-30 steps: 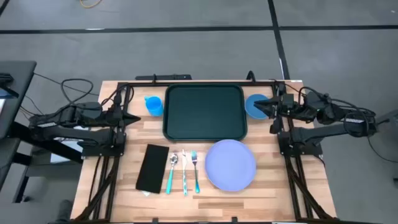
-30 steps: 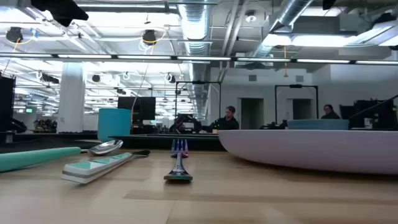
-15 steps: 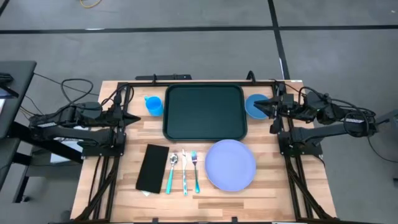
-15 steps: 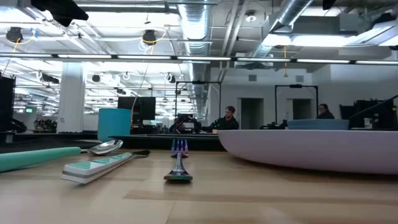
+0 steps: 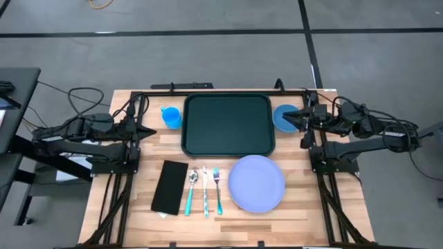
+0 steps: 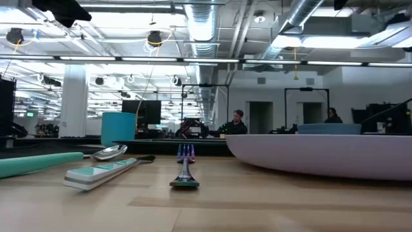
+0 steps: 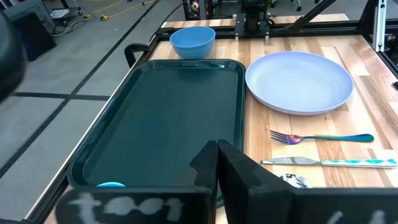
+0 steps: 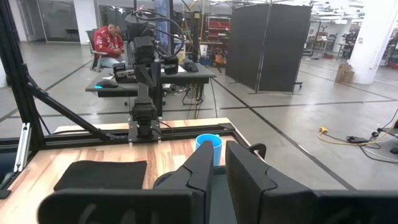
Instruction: Set up tray
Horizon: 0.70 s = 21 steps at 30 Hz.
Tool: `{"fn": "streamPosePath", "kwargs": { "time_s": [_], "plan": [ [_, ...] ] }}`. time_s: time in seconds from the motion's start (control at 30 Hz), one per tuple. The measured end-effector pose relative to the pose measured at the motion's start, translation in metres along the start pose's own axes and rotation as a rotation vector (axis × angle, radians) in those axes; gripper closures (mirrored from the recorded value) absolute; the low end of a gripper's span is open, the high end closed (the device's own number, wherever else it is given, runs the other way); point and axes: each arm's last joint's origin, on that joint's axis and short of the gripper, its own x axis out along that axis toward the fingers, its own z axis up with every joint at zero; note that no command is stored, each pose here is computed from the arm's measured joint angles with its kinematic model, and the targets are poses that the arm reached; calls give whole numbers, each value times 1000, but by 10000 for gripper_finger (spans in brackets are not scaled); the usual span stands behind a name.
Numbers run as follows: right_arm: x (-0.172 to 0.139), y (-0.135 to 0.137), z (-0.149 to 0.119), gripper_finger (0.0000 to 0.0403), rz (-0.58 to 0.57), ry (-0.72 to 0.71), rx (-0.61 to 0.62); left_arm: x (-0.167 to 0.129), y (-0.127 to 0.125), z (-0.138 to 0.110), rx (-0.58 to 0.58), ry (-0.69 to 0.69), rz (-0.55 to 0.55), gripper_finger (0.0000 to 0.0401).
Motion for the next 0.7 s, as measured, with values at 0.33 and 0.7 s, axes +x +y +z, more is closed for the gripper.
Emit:
{"fn": "streamPosePath", "kwargs": {
  "time_s": [0.33,0.7],
  "plan": [
    [0,0,0,365,1,0,0,0,0,0,0,0,0,401],
    [0,0,0,365,0,0,0,0,0,0,-33,-1,-1,401]
  ]
}}
